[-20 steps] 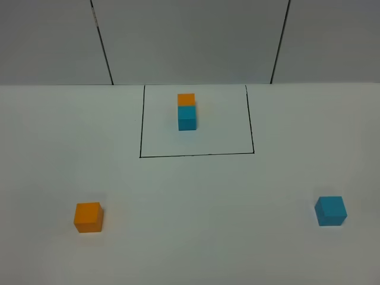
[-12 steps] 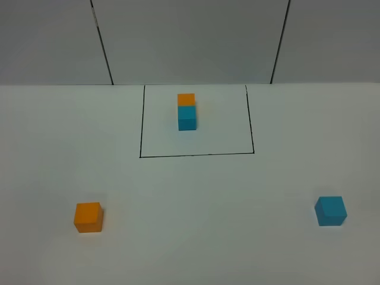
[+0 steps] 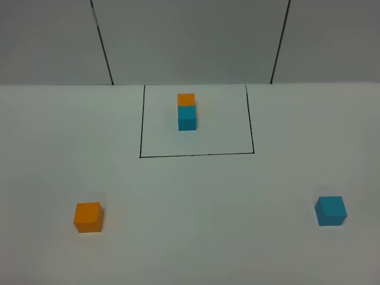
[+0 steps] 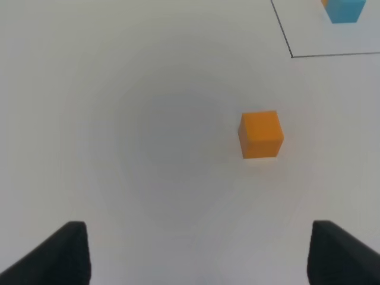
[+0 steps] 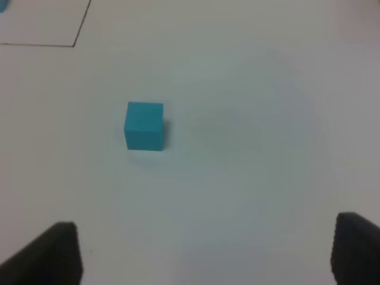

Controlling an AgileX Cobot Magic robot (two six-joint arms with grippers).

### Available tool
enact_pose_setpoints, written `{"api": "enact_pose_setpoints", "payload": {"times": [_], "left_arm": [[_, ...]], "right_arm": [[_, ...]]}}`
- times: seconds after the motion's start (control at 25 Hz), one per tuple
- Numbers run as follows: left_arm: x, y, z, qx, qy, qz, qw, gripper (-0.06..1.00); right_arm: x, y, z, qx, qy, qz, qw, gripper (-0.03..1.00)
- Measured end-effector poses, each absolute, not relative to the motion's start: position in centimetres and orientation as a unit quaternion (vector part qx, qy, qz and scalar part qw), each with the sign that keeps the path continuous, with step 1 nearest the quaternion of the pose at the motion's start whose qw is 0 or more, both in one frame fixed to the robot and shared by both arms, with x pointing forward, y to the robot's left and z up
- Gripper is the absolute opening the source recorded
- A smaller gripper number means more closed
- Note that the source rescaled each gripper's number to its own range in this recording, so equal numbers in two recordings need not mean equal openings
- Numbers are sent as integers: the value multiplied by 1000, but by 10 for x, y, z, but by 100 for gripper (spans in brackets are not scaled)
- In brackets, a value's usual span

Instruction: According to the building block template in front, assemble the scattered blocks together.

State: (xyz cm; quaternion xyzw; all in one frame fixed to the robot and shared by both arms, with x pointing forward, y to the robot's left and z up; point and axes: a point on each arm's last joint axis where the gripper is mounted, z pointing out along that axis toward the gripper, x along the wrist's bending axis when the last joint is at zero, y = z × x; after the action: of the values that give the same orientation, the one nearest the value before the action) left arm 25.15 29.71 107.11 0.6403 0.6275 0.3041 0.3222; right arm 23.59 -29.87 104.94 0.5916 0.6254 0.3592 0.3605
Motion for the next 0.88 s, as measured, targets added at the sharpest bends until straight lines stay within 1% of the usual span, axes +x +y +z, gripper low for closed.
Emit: {"api": "enact_pose_setpoints", "payload": {"times": [0.2, 0.4, 0.6, 0.72, 0.88], "left_arm": [[310, 297, 1090, 669, 664, 218, 254, 69], [391, 294, 1089, 684, 695, 110, 193, 69], [464, 285, 1060, 701, 700, 24, 132, 69], [492, 265, 1037, 726, 679, -5, 107, 69], [511, 241, 1007, 748, 658, -22, 89, 69]], "right_arm": [[236, -299, 1049, 592, 625, 359, 361, 73], [236, -299, 1049, 592, 625, 359, 361, 73], [236, -299, 1049, 592, 625, 359, 361, 73], [236, -299, 1049, 592, 625, 359, 361, 73], [236, -299, 1049, 592, 625, 359, 361, 73]]}}
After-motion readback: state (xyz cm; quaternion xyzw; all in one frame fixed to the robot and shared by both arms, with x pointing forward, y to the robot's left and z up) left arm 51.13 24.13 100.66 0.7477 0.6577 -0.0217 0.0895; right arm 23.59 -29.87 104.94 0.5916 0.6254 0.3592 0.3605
